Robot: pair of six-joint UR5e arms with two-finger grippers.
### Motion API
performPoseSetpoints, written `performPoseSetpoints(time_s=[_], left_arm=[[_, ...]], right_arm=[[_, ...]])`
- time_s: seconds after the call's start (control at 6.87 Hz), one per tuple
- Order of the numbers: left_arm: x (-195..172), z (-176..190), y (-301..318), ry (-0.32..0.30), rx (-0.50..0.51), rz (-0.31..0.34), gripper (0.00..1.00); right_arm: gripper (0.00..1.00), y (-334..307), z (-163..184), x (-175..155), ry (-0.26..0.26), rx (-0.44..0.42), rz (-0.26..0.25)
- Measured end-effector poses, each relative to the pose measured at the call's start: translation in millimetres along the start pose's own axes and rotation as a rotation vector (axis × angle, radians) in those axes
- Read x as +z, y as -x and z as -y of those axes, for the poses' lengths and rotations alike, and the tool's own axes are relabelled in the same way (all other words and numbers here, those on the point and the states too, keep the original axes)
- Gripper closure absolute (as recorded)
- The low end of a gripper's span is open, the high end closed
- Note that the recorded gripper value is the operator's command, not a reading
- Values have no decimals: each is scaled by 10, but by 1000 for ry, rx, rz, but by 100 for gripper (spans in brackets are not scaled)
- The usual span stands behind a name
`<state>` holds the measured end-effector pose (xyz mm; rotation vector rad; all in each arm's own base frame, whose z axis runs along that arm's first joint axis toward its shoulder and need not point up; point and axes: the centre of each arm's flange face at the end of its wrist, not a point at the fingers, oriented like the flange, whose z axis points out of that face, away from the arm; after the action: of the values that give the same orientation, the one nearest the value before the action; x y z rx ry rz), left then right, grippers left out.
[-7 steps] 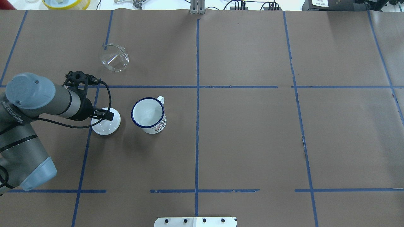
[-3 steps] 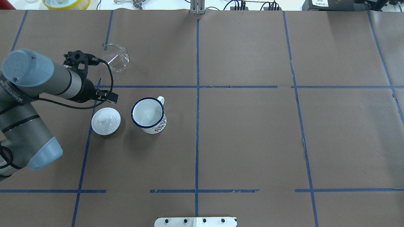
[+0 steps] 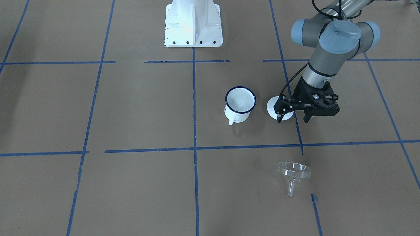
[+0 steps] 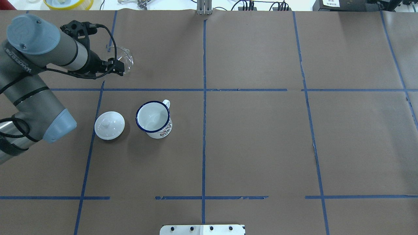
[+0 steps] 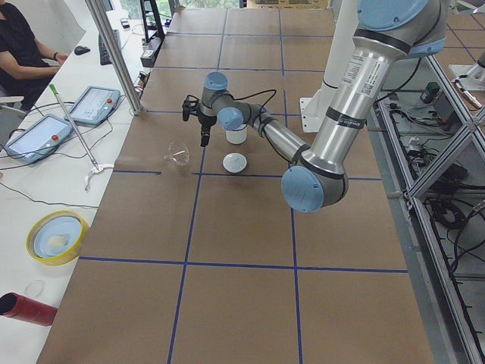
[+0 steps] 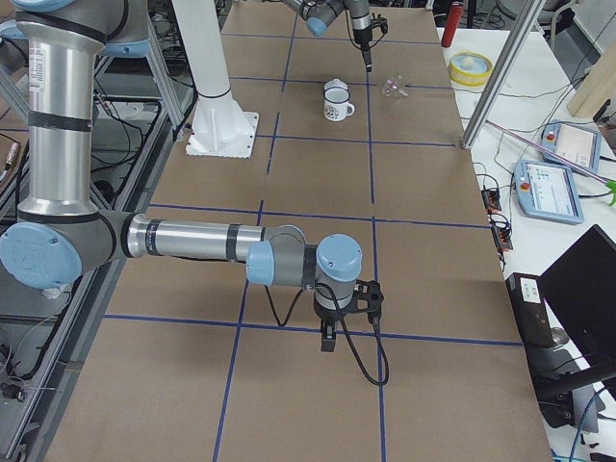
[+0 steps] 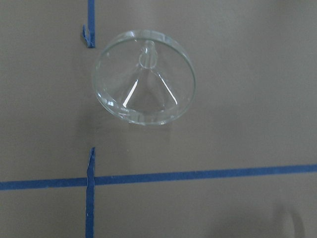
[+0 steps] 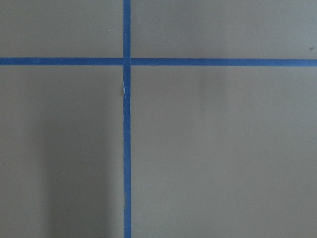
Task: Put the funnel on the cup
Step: 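Grasp the glass funnel's rim with the left gripper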
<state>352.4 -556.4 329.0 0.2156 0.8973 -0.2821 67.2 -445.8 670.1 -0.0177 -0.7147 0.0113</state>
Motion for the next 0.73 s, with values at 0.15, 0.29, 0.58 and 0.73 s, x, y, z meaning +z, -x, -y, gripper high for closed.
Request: performPoseSetpoints(time_s=[0.15, 0.29, 0.58, 0.73], left_arm=[[105, 98, -24, -19, -119, -29, 0], [232, 185, 1, -62, -248, -86, 0], [442, 373, 75, -179, -465, -196, 0], [524, 466, 50, -222, -529, -214, 0]], right_arm=[[0, 1, 2, -1, 0, 0, 0], [0, 1, 2, -2, 0, 0, 0], [0, 1, -1, -2, 0, 0, 0], [0, 1, -1, -2, 0, 0, 0]])
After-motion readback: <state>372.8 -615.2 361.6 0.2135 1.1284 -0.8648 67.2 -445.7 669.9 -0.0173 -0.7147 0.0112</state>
